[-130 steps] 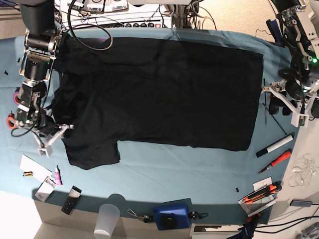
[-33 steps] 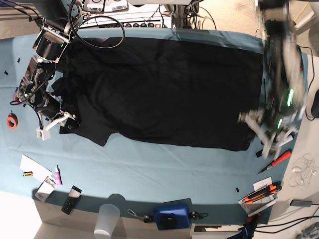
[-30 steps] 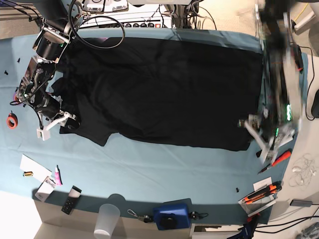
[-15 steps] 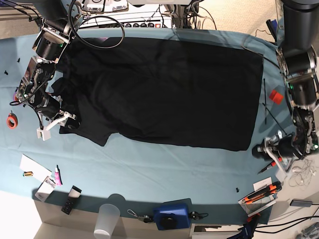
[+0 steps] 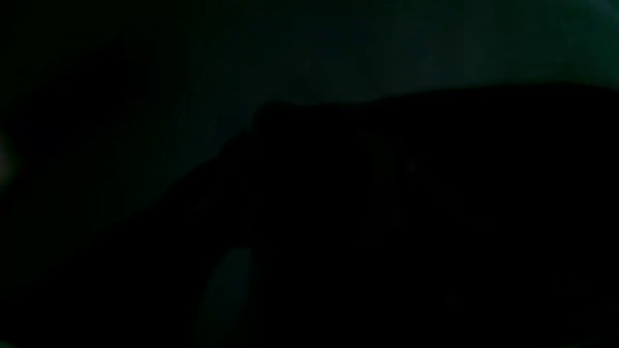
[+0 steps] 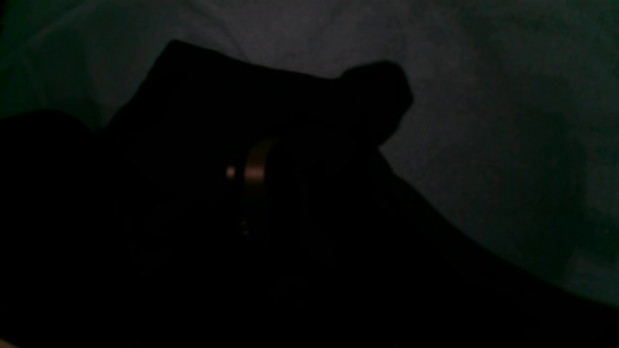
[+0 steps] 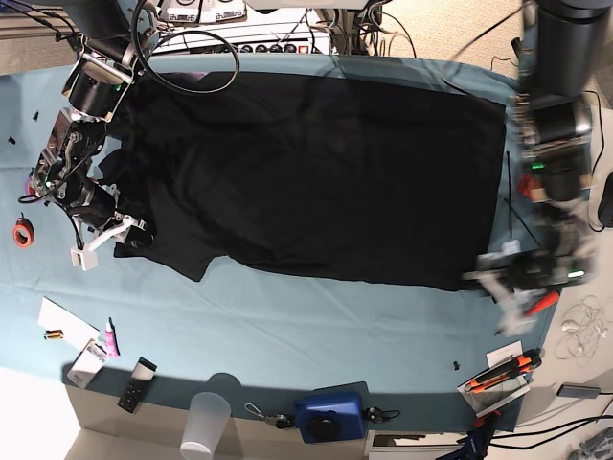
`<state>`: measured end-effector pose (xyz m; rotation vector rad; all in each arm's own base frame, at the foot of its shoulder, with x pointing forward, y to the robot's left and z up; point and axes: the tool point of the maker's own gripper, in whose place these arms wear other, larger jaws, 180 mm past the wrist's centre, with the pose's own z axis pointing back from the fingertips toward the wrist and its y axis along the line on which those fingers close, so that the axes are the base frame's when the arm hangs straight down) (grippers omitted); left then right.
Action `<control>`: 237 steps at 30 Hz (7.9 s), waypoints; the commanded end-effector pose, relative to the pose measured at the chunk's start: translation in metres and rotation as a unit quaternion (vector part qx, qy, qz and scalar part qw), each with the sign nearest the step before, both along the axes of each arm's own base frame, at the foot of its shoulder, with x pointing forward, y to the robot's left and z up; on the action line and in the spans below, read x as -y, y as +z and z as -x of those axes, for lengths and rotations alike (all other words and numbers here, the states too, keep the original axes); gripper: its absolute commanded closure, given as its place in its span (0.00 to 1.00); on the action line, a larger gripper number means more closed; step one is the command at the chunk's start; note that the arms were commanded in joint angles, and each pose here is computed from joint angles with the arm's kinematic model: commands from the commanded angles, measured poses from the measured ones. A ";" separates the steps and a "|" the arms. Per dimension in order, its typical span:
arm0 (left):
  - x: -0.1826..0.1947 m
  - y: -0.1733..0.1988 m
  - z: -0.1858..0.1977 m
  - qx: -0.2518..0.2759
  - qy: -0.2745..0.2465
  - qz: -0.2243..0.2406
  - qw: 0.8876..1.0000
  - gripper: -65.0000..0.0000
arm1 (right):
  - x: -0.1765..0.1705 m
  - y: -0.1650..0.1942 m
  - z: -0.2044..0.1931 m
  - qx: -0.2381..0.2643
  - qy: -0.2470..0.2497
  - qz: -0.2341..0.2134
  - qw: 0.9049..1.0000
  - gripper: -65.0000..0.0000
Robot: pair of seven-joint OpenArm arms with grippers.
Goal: Layout the t-shirt on the table in an organized manner, then fold the t-shirt properly
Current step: 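Grasp the hem corners of the black shirt with both grippers, then lift the hem with both grippers and fold it over toward the collar, then release the folded hem and move the left gripper toward the shirt's middle, then grasp the folded shirt's end with the left gripper and fold it toward the right gripper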
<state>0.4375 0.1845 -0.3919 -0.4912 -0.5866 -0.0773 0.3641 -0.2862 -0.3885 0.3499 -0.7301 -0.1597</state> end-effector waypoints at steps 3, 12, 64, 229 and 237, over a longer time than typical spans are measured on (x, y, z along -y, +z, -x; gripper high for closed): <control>-0.002 0.007 -0.007 0.000 0.008 -0.009 1.000 0.53 | 0.008 0.000 0.004 -0.019 0.004 0.018 1.000 0.66; -0.009 0.005 -0.005 -0.008 0.014 -0.018 1.000 1.00 | 0.023 0.016 -0.004 -0.001 0.005 0.036 0.999 1.00; -0.060 0.085 0.100 0.113 0.050 0.259 0.958 1.00 | 0.004 0.094 0.084 0.088 0.119 0.111 0.983 1.00; 0.306 0.129 0.211 0.185 -0.244 -0.047 0.951 0.85 | 0.035 0.055 0.170 -0.026 0.082 0.098 0.991 0.71; 0.295 0.100 0.259 0.151 -0.294 -0.047 0.943 0.70 | 0.036 0.056 0.169 -0.022 0.081 0.098 0.992 0.71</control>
